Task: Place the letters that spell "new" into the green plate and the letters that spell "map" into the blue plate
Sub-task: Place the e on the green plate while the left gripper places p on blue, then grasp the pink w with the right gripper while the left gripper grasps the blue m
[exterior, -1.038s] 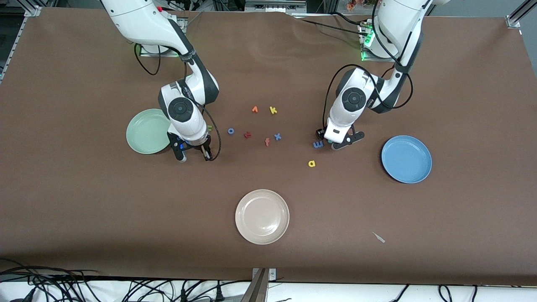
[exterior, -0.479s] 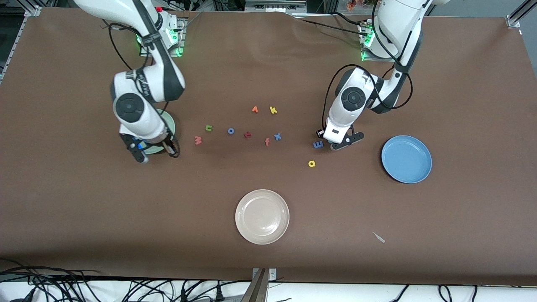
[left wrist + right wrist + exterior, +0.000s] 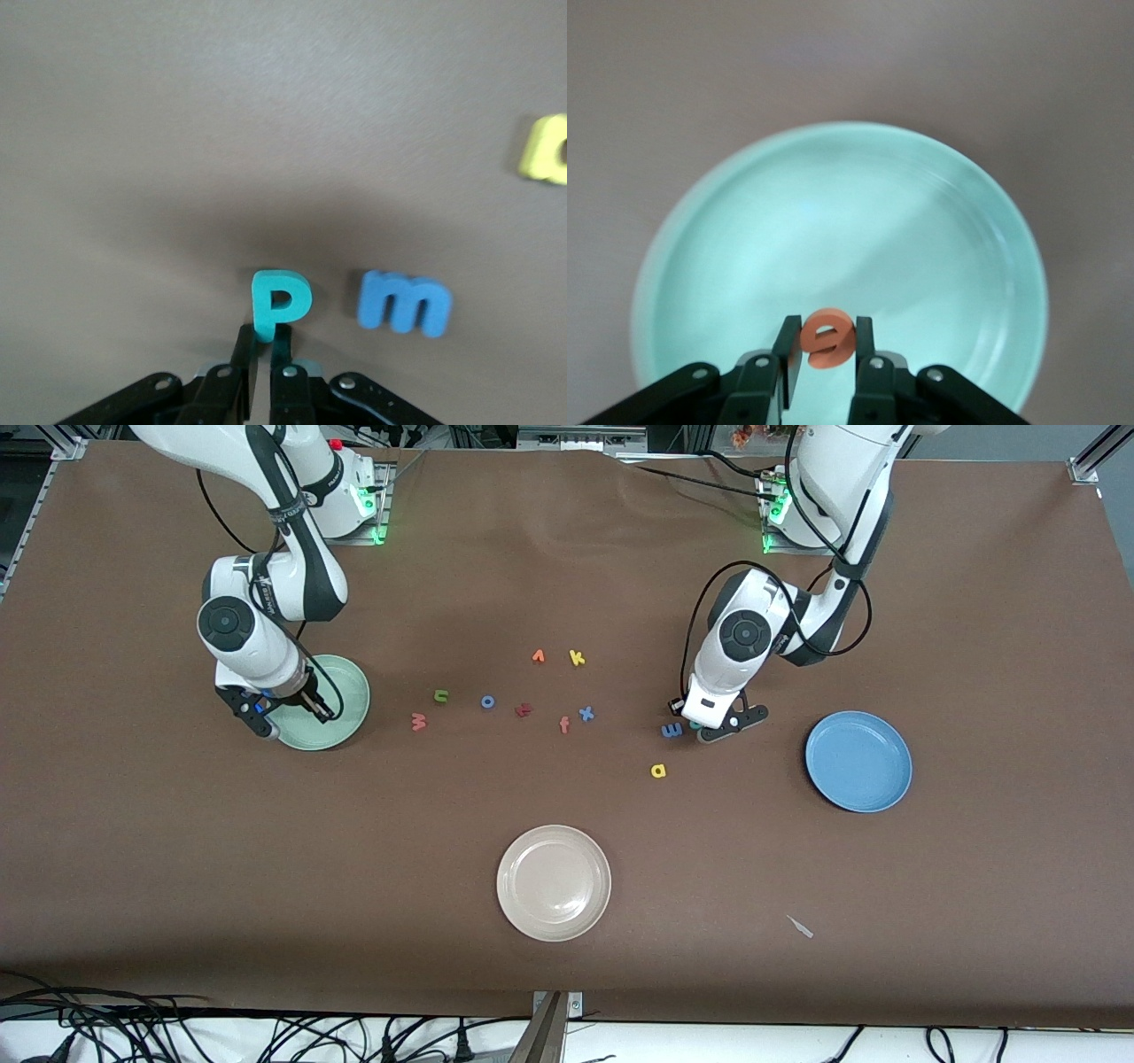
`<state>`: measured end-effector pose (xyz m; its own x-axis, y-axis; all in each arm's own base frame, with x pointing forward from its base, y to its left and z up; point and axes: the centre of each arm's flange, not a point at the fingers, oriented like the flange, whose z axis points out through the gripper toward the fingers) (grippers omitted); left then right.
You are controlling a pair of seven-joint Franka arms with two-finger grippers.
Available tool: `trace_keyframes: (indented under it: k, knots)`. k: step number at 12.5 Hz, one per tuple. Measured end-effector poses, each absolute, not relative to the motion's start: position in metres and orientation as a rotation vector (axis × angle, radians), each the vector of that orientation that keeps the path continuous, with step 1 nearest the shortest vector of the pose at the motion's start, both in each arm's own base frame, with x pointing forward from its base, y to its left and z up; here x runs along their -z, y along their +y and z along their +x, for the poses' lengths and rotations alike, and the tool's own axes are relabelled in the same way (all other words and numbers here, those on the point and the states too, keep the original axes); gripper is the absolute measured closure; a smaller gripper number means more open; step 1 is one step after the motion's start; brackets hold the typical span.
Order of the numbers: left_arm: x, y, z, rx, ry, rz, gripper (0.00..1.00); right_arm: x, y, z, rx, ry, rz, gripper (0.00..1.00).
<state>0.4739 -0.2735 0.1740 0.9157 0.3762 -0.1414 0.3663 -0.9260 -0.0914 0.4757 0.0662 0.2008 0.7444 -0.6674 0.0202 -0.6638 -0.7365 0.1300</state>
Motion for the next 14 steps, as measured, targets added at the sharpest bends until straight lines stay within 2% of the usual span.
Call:
trace_keyframes:
  k: [1, 4, 7, 10, 12, 14]
  knots:
    - [-0.182, -0.267, 0.482, -0.32, -0.52, -2.958, 0.9, -0.195, 0.063, 0.469, 0.061, -1.072, 2.807, 0.66]
    - [-0.236, -0.221, 0.537, -0.499, -0.28, -2.901, 0.9, -0.202, 0.066, 0.468, 0.054, -1.048, 2.83, 0.33]
    - [-0.254, -0.117, 0.58, -0.558, 0.125, -2.933, 0.9, -0.236, 0.093, 0.471, 0.006, -0.841, 2.965, 0.0]
    - [-0.243, -0.02, 0.596, -0.573, 0.362, -2.957, 0.9, -0.261, 0.138, 0.465, -0.039, -0.419, 3.101, 0.0]
    - [-0.215, 0.0, 0.599, -0.57, 0.429, -2.973, 0.9, -0.265, 0.149, 0.464, -0.05, -0.104, 3.132, 0.0]
    - [-0.197, -0.008, 0.599, -0.578, 0.462, -2.974, 0.73, -0.265, 0.153, 0.467, -0.066, 0.119, 3.129, 0.0]
